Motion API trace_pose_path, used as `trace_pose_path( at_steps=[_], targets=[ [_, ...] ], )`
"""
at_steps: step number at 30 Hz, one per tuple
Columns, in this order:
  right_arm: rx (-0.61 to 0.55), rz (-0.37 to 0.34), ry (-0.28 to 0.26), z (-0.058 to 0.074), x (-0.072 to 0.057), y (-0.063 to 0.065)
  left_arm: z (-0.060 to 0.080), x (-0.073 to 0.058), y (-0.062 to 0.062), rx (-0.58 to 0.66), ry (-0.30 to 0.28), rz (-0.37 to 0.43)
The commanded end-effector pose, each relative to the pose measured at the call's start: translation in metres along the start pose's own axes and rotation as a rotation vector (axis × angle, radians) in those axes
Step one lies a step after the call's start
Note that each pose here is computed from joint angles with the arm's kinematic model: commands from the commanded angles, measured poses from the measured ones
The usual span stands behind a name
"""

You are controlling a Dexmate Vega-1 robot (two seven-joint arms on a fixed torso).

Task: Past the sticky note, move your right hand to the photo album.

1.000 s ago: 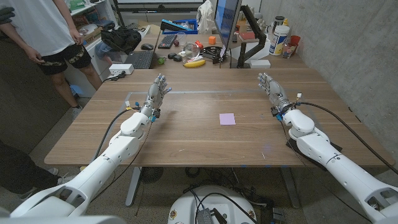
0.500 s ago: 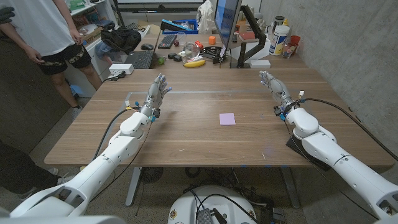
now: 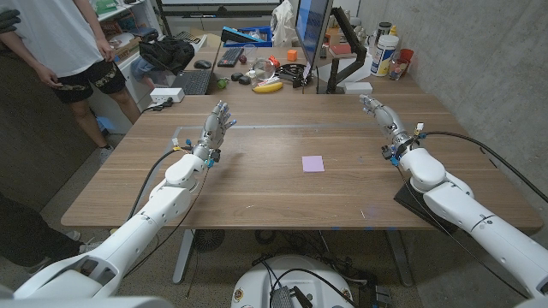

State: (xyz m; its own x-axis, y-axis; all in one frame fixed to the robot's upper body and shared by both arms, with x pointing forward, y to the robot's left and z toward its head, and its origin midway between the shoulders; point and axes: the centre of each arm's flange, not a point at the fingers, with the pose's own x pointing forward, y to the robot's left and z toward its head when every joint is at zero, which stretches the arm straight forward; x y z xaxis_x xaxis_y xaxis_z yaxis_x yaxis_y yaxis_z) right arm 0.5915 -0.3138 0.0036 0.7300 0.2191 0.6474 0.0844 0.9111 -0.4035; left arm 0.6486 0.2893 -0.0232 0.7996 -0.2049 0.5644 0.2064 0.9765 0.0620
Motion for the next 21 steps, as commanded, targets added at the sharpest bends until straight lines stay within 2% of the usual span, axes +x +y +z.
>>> trace_pose_path(
  at_steps=[1, 7, 12, 21],
  targets=[
    [-0.095, -0.002, -0.031, 0.011, -0.01, -0.006, 0.0, 0.001, -0.001, 0.005, 0.001, -0.007],
    [-0.133, 0.004, -0.047, 0.015, -0.014, -0.007, 0.001, 0.001, -0.001, 0.016, 0.001, -0.008],
    [-0.189, 0.001, -0.073, 0.025, -0.017, -0.011, 0.002, 0.0, -0.001, 0.021, 0.001, -0.008],
    [-0.26, -0.013, -0.106, 0.034, -0.021, -0.014, 0.002, 0.0, -0.002, 0.025, -0.001, -0.013]
  ],
)
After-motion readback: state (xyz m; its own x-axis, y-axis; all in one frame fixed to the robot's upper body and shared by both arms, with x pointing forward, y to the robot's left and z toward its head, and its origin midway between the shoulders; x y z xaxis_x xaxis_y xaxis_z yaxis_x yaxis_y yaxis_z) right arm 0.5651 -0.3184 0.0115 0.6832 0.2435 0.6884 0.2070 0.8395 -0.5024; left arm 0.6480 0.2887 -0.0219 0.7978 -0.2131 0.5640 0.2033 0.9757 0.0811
